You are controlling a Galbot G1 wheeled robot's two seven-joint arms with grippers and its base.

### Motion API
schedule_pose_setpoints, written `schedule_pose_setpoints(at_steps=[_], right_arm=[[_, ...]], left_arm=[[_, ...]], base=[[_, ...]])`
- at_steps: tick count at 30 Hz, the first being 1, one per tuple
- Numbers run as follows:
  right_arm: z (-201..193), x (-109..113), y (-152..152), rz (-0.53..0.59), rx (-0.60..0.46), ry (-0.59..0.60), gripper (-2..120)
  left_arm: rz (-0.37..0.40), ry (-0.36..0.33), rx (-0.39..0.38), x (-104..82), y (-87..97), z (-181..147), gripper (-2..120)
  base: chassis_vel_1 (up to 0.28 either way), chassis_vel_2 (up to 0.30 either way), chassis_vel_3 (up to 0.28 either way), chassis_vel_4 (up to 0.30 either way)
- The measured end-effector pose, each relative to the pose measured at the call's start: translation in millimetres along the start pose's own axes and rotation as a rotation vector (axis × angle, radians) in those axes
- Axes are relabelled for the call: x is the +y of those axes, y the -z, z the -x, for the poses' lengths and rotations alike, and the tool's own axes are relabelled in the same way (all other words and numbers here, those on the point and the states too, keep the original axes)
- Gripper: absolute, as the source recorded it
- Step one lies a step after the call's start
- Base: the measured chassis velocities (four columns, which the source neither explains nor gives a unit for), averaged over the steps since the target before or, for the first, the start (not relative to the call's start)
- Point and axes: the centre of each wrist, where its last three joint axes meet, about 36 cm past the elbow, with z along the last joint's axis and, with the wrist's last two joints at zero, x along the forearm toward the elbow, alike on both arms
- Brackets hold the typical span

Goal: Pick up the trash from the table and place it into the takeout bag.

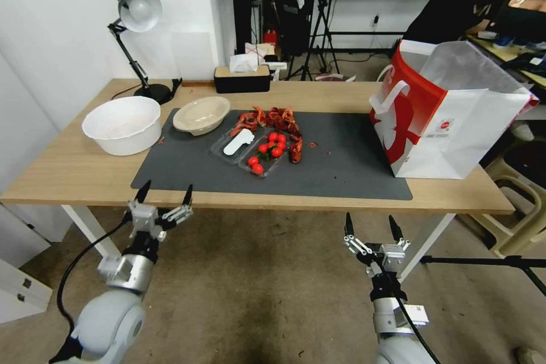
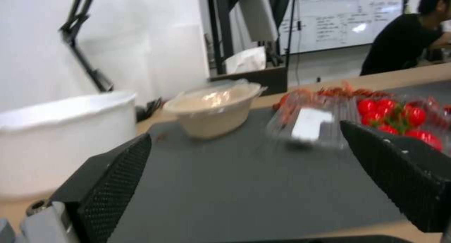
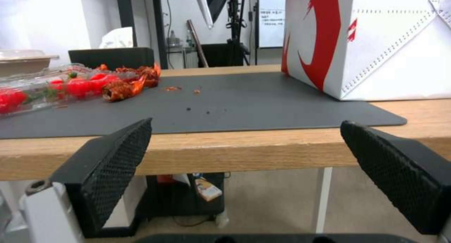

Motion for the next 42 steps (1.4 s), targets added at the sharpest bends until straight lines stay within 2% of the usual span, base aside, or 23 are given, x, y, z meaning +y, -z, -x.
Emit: schedule_pose_setpoints(at_steps=[1, 2, 5, 6, 8, 13, 14, 17, 18, 21, 22, 24, 25, 27, 31, 34, 42], right_arm=[[1.1, 0.2, 0.9, 0.001, -0.003, -0.003, 100], [1.1, 0.2, 0.9, 0.001, -0.003, -0.003, 100], [3.0, -0.2, 1.6, -0.001, -0.004, -0.006, 100], [3.0, -0.2, 1.6, -0.001, -0.004, -0.006, 100], [4.0, -0.1, 2.0, -0.002, -0.004, -0.009, 100], [5.4, 0.1, 2.5, -0.003, 0.000, -0.014, 100], [5.4, 0.1, 2.5, -0.003, 0.000, -0.014, 100], [8.4, -0.6, 4.1, -0.009, 0.000, -0.016, 100], [8.4, -0.6, 4.1, -0.009, 0.000, -0.016, 100], [12.0, -3.3, 5.4, -0.017, -0.003, -0.023, 100], [12.0, -3.3, 5.4, -0.017, -0.003, -0.023, 100], [13.2, -4.3, 5.7, -0.019, -0.005, -0.025, 100], [13.2, -4.3, 5.7, -0.019, -0.005, -0.025, 100], [14.5, -5.1, 5.7, -0.020, -0.006, -0.028, 100], [15.2, -5.4, 5.4, -0.021, -0.005, -0.028, 100], [16.5, -5.5, 5.2, -0.022, -0.005, -0.029, 100], [16.2, -5.2, 4.5, -0.022, -0.002, -0.030, 100]], left_arm=[[0.004, -0.029, 0.001, -2.4, 8.7, 18.4, 100], [0.004, -0.029, 0.001, -2.4, 8.7, 18.4, 100], [0.038, -0.106, -0.026, -4.0, 27.7, 65.1, 100], [0.038, -0.106, -0.026, -4.0, 27.7, 65.1, 100], [0.088, -0.157, -0.049, 2.4, 38.2, 102.1, 100], [0.206, -0.242, -0.035, 28.6, 35.6, 149.0, 100], [0.206, -0.242, -0.035, 28.6, 35.6, 149.0, 100], [0.310, -0.288, -0.044, 47.1, 31.2, 190.8, 100], [0.310, -0.288, -0.044, 47.1, 31.2, 190.8, 100], [0.423, -0.336, -0.050, 59.9, 25.4, 227.7, 100], [0.423, -0.336, -0.050, 59.9, 25.4, 227.7, 100], [0.499, -0.363, -0.051, 67.1, 19.8, 238.8, 100], [0.499, -0.363, -0.051, 67.1, 19.8, 238.8, 100], [0.558, -0.376, -0.050, 73.9, 15.1, 248.5, 100], [0.579, -0.378, -0.039, 77.4, 11.8, 252.9, 100], [0.626, -0.376, -0.020, 88.4, 5.5, 262.4, 100], [0.655, -0.363, 0.004, 101.2, 1.6, 270.3, 100]], base=[[0.000, 0.000, 0.000, 0.000], [0.000, 0.000, 0.000, 0.000], [0.000, 0.000, 0.000, 0.000], [0.000, 0.000, 0.000, 0.000], [0.000, 0.000, 0.000, 0.000], [0.000, 0.000, 0.000, 0.000], [0.000, 0.000, 0.000, 0.000], [0.000, 0.000, 0.000, 0.000], [0.000, 0.000, 0.000, 0.000], [0.000, 0.000, 0.000, 0.000], [0.000, 0.000, 0.000, 0.000], [0.000, 0.000, 0.000, 0.000], [0.000, 0.000, 0.000, 0.000], [0.000, 0.000, 0.000, 0.000], [0.000, 0.000, 0.000, 0.000], [0.000, 0.000, 0.000, 0.000], [0.000, 0.000, 0.000, 0.000]])
